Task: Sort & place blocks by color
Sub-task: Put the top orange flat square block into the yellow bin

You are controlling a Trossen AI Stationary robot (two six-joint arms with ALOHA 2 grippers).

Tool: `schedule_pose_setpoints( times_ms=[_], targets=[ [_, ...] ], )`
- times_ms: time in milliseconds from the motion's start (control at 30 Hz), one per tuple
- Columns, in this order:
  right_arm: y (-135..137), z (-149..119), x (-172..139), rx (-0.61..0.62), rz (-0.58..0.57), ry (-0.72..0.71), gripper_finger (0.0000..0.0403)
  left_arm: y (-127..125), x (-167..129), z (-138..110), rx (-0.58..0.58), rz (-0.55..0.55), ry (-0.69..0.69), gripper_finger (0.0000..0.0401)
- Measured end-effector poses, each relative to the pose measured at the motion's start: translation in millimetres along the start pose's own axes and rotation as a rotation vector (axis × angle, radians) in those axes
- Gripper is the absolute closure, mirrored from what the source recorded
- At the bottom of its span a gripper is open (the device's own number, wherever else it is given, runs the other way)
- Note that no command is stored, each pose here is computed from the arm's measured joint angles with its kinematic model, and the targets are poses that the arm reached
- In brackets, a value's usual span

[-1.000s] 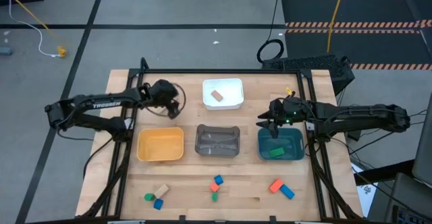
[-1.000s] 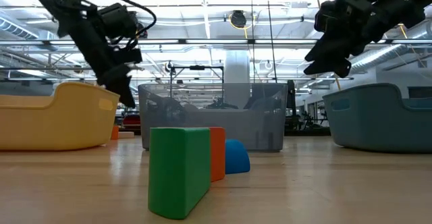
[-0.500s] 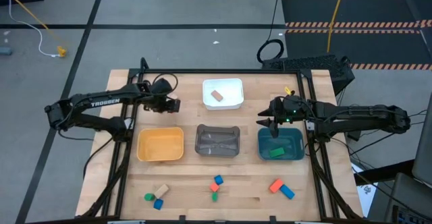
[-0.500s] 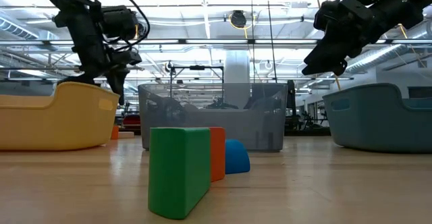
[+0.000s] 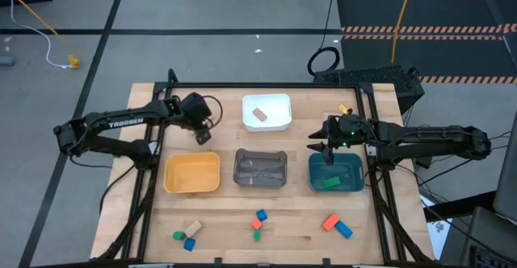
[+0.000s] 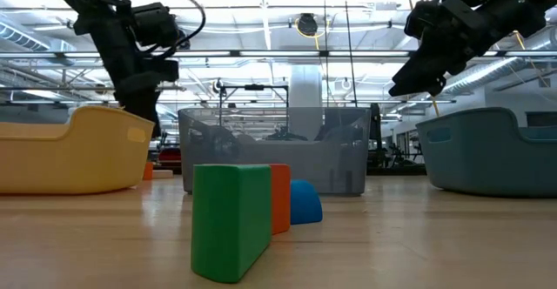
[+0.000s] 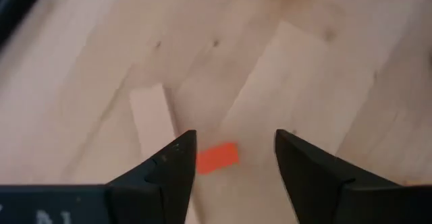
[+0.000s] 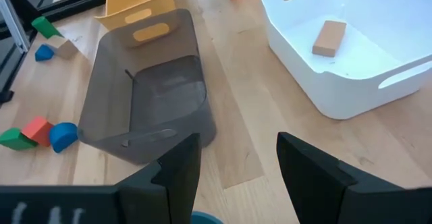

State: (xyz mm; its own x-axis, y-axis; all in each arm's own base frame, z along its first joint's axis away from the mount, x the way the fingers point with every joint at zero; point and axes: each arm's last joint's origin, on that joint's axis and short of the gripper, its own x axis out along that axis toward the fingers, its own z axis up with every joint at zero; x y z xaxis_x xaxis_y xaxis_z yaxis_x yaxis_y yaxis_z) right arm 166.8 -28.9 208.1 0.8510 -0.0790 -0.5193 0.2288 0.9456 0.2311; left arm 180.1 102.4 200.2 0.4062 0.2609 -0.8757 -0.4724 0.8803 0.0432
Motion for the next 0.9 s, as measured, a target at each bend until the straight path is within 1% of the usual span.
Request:
schedule_pose_setpoints(
  times_ms=[100,167,333,467,667,733,900],
  targets=[
    [0,0,0,-0.033,0.000,0.000,0.0218,0,0,0,0.188,0.000,0.000,0.0201],
    [0,0,0,-0.053,0.000,0.000,0.0218,0,0,0,0.267,0.000,0.002,0.0201],
    [0,0,0,-0.110,0.000,0.000,0.0218,1,3,-3,0.367,-0.006,0.044,0.0201],
    [0,0,0,-0.140,-0.003,-0.004,0.0218,1,8,-6,0.482,0.005,0.101,0.0201],
    [0,1,0,-0.142,-0.003,-0.013,0.0218,1,27,-8,0.669,-0.017,0.197,0.0201],
    [0,2,0,-0.133,-0.003,-0.018,0.0218,1,33,-9,0.708,-0.031,0.229,0.0201],
    [-1,2,0,-0.127,-0.058,-0.028,0.0218,-1,43,-5,0.780,0.015,0.232,0.0201]
  ],
)
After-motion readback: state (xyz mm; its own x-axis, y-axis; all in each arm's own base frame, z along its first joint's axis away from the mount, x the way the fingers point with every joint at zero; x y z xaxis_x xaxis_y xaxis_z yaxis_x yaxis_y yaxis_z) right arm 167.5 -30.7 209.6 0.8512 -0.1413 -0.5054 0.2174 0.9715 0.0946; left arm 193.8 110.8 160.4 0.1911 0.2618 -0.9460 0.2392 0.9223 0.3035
